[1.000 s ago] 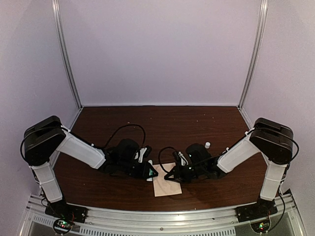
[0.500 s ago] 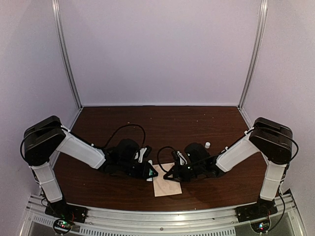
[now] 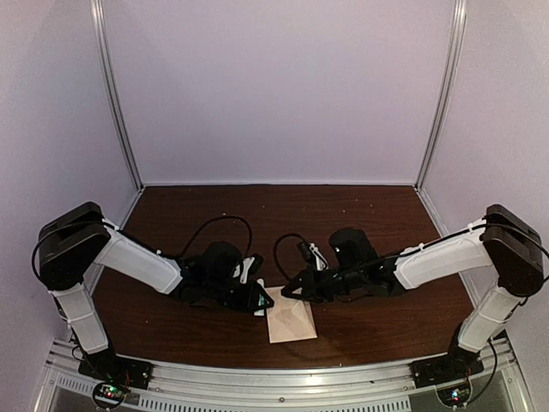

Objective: Place the letter into the envelope and seal it
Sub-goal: Press the envelope flap on the envelope.

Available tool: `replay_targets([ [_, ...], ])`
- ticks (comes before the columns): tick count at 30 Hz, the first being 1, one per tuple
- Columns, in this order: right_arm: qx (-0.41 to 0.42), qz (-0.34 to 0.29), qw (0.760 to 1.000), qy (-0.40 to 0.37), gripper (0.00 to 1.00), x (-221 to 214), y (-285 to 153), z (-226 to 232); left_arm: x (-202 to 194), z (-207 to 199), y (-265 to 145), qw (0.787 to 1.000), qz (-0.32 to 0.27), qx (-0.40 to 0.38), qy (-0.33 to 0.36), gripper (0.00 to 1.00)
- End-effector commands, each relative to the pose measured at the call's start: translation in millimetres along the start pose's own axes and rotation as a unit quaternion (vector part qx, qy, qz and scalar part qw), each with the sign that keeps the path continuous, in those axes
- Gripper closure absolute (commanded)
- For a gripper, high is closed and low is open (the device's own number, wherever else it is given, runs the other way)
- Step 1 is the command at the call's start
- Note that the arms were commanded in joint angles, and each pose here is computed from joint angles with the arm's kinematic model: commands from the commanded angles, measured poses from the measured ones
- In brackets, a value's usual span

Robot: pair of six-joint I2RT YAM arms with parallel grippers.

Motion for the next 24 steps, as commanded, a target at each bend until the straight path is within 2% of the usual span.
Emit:
replay_targets([
  [1, -0.027, -0.021, 0.998, -0.057, 0.82, 10.2, -22.0, 25.8, 7.6, -6.2, -6.6, 1.000, -0.021, -0.007, 0.007, 1.00],
  [7, -0.053, -0.023, 0.998, -0.029, 0.83, -6.5, -29.2, -0.9, 8.0, -7.0, -7.4, 1.000, -0.023, -0.009, 0.008, 1.00],
  [17, -0.059, -0.088, 0.994, 0.005, 0.83, -10.0, -59.4, -14.0, 7.1, -6.9, -8.2, 1.000, -0.021, -0.009, 0.008, 1.00],
  [21, -0.083, -0.070, 0.994, 0.020, 0.84, -15.0, -53.0, -33.4, 7.5, -7.1, -7.6, 1.000, -0.021, -0.010, 0.008, 1.00],
  [24, -0.069, -0.048, 0.996, 0.025, 0.87, -17.9, -41.9, -40.9, 7.8, -7.2, -7.3, 1.000, -0.020, -0.010, 0.009, 1.00],
])
Point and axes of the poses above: each gripper's point midway between its finger pads, its own y axis out along the fingers, its own z axis along the line the jaws close on, x = y × z, the point moved 10 cm from there along -y, back along the fingers, and after that the axes turned 1 degree about y, right-handed, at the moved point
